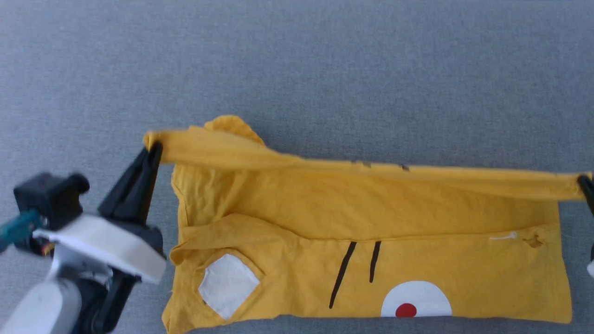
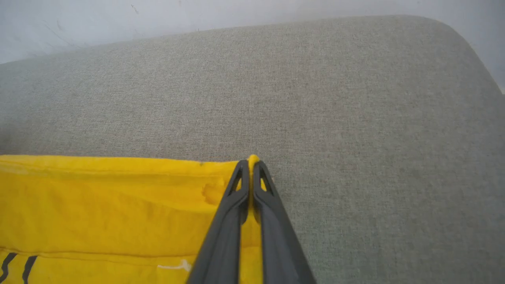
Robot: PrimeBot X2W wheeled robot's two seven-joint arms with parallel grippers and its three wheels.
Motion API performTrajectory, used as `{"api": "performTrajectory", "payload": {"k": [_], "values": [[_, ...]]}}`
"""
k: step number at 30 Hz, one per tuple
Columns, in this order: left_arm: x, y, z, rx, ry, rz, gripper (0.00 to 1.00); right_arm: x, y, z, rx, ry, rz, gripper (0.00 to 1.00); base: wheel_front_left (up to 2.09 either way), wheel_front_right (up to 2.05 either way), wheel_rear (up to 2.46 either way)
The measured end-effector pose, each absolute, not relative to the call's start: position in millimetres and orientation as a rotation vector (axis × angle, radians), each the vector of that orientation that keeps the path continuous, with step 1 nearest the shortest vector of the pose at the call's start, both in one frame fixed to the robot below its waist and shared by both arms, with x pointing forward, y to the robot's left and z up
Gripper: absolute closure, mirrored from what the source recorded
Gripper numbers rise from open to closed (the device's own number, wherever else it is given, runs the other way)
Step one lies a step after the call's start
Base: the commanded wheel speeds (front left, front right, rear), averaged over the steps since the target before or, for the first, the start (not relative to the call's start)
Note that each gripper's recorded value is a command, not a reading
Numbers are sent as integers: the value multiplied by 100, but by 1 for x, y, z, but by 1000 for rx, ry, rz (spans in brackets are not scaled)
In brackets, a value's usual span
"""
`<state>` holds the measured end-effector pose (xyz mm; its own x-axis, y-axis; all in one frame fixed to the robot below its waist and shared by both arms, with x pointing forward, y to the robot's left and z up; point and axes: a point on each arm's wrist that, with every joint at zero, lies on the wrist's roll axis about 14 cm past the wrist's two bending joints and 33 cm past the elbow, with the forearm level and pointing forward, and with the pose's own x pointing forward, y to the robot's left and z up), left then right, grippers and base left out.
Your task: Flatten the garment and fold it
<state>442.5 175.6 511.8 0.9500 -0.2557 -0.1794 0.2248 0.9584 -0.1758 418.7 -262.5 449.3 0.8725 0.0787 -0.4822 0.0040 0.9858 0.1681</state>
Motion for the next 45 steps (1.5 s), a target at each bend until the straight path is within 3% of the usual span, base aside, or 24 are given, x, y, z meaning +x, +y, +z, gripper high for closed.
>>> {"api": "performTrajectory", "payload": {"k": [13, 24, 25, 26, 27, 34, 39, 45], "values": [[364, 191, 457, -299, 406, -129, 100, 362, -270, 423, 240, 613, -35, 100, 0, 0, 0], [342, 169, 407, -311, 585, -142, 100, 347, -249, 396, 229, 727, 15, 100, 0, 0, 0], [342, 170, 401, -304, 602, -137, 87, 347, -248, 393, 217, 738, 18, 98, 0, 0, 0], [342, 170, 397, -299, 613, -136, 56, 347, -249, 391, 210, 744, 17, 52, 0, 0, 0], [343, 170, 394, -298, 619, -132, 0, 348, -249, 390, 204, 747, 17, 0, 0, 0, 0], [362, 177, 413, -318, 493, -81, 0, 354, -251, 400, 229, 705, 8, 0, 0, 0, 0], [383, 227, 502, -257, 62, 127, 0, 351, -272, 436, 253, 612, -42, 0, 0, 0, 0], [376, 237, 539, -95, -109, 204, 0, 339, -270, 412, 203, 731, -45, 0, 0, 0, 0]]}}
